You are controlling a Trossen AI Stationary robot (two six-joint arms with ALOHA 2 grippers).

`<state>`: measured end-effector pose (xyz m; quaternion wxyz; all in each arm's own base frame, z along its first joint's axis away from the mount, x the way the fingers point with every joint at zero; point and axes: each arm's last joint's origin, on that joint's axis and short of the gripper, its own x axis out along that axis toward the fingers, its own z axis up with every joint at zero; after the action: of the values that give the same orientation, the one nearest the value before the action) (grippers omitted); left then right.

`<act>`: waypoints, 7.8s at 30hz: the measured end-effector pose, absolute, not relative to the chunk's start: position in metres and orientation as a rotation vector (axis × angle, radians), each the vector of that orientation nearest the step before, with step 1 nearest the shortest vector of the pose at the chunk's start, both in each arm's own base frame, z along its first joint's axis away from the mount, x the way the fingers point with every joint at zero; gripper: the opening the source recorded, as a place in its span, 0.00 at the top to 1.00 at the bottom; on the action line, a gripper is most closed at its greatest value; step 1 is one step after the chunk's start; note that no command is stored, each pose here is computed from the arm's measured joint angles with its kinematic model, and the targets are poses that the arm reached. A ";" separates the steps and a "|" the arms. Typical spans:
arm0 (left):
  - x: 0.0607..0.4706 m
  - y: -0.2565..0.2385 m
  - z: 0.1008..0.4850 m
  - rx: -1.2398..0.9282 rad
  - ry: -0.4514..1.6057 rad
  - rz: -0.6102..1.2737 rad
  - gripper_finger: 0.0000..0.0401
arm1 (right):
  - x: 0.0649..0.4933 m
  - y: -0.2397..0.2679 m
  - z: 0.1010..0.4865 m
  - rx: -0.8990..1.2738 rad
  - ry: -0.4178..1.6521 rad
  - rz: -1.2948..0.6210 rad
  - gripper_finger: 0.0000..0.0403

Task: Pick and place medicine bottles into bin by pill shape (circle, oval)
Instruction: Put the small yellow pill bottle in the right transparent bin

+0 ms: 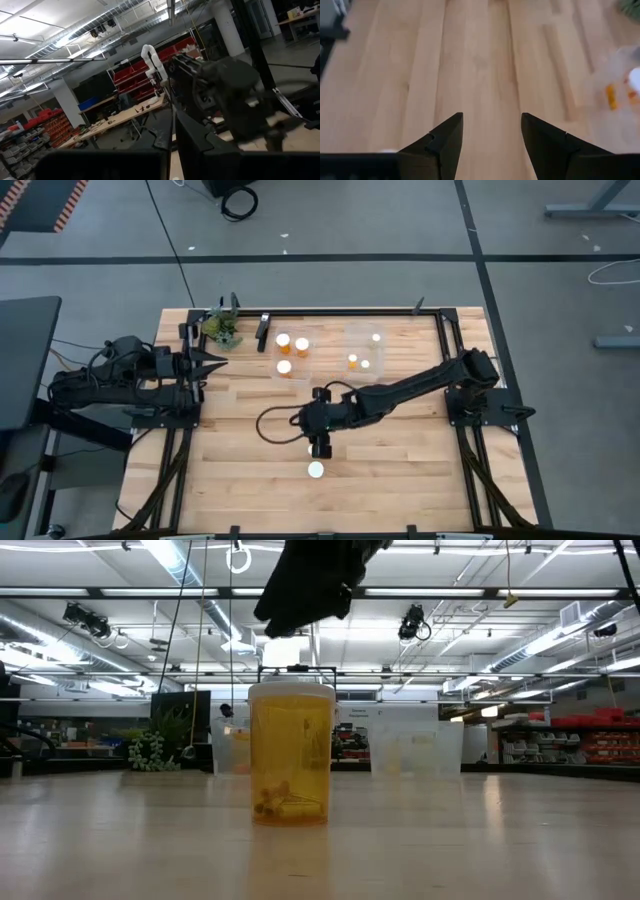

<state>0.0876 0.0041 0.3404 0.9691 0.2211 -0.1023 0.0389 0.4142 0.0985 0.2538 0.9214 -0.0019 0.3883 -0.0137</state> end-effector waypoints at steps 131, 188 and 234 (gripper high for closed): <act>0.089 0.004 0.340 0.444 -0.203 0.081 0.91 | 0.416 0.122 0.175 -0.162 1.019 0.087 0.66; 0.089 0.004 0.340 0.447 -0.198 0.080 0.91 | 0.426 0.079 0.275 -0.361 1.121 -0.127 0.66; 0.089 0.004 0.339 0.447 -0.189 0.078 0.92 | 0.354 -0.083 0.353 -0.087 1.169 -0.654 0.66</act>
<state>0.0891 0.0043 0.3390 0.9700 0.2211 -0.0936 0.0388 0.3544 -0.0829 0.3529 0.7831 -0.0403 0.5416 -0.3030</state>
